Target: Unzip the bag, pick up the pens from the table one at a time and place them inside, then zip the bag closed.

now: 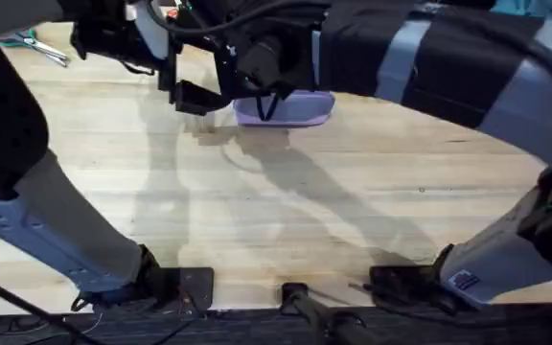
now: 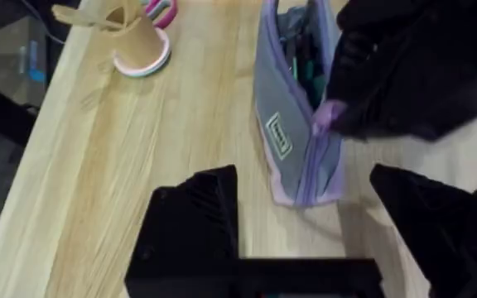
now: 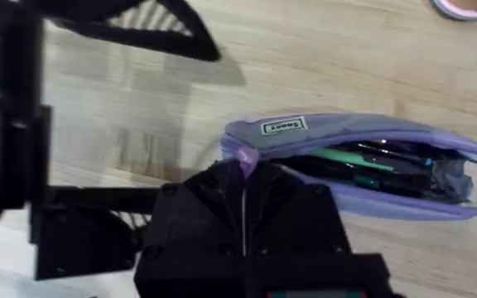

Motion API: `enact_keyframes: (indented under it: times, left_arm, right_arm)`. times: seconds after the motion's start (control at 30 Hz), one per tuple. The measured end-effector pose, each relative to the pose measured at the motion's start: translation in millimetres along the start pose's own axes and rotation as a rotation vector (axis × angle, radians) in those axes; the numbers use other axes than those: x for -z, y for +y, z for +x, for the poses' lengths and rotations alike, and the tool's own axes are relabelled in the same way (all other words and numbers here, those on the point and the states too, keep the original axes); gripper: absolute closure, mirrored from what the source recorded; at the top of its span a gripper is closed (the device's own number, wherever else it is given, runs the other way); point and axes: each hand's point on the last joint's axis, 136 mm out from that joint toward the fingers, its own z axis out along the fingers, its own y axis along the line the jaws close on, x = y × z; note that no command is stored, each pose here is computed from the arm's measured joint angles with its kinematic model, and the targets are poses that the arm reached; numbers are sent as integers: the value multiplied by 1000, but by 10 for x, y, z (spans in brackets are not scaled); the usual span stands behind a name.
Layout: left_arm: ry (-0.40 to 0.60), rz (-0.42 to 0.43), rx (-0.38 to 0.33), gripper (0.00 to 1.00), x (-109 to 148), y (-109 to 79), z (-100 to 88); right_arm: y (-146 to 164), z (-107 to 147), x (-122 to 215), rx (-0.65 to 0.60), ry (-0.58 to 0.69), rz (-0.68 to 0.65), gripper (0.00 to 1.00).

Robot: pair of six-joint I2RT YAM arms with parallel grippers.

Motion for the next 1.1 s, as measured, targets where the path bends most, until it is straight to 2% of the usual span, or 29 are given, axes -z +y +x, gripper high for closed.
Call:
enact_keyframes:
  times: [0.17, 0.37, 0.47, 0.67, 0.9, 0.97, 1.1]
  left_arm:
    - [-69, 39, 72, 8, -182, -23, -21]
    - [-210, 75, 213, 8, -389, -14, 171]
    - [-258, 87, 261, 8, -454, -21, 232]
    - [-302, 76, 251, 7, -459, 20, 184]
    - [-303, 77, 253, 6, -461, 18, 180]
    - [-297, 79, 261, 34, -464, 15, 190]
    - [-281, 85, 283, 192, -471, 7, 215]
  right_arm:
    - [19, -32, 0, -6, -12, -8, 971]
    - [22, -44, -1, -8, -17, -10, 971]
    - [23, -48, -2, -9, -18, -11, 971]
    - [25, -53, -1, -10, -20, -12, 971]
    - [26, -57, -2, -11, -21, -12, 971]
    - [31, -65, -2, -12, -24, -14, 971]
    - [41, -81, -1, -15, -31, -19, 971]
